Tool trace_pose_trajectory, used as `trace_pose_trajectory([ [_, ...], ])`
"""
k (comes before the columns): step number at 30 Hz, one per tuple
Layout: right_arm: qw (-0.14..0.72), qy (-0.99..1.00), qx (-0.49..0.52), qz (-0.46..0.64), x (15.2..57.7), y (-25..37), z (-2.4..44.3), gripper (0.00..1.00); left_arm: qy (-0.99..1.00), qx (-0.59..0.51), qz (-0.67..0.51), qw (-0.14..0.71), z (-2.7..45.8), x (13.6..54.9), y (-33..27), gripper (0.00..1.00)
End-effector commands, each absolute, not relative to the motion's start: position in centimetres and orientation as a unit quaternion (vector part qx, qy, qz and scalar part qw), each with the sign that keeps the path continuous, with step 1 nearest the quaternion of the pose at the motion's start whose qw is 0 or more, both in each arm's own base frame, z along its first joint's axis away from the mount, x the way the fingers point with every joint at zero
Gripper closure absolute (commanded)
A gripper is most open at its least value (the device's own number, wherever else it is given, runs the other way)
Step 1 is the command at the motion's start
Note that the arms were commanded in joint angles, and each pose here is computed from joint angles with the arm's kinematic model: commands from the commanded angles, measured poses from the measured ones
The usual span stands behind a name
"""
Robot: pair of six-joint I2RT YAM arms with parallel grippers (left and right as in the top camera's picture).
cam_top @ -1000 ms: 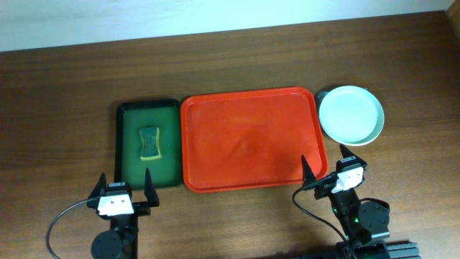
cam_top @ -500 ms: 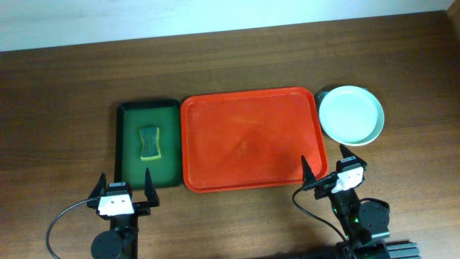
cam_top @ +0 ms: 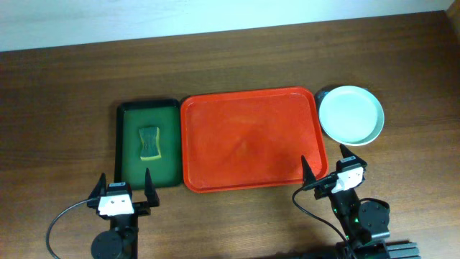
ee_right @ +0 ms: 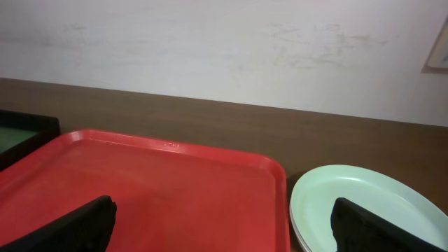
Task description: Clean dirty plates on tray and stack at the side
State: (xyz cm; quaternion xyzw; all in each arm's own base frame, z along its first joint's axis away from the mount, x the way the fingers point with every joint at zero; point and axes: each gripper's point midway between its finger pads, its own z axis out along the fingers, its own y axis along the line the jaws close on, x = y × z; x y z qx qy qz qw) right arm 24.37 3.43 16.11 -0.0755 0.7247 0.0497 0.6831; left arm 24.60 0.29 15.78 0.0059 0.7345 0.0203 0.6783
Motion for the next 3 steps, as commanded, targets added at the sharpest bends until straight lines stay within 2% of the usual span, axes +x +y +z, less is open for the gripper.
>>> trace_pose_trajectory([
  [1, 0.682, 0.726, -0.076, 0.046, 24.36, 3.32, 15.88, 0.01, 0.735, 0.018, 0.021, 0.678, 15.6, 24.59, 0.0, 0.01],
  [3, 0.682, 0.726, -0.076, 0.046, 24.36, 3.32, 15.88, 0.02, 0.735, 0.018, 0.021, 0.678, 15.6, 24.59, 0.0, 0.01],
])
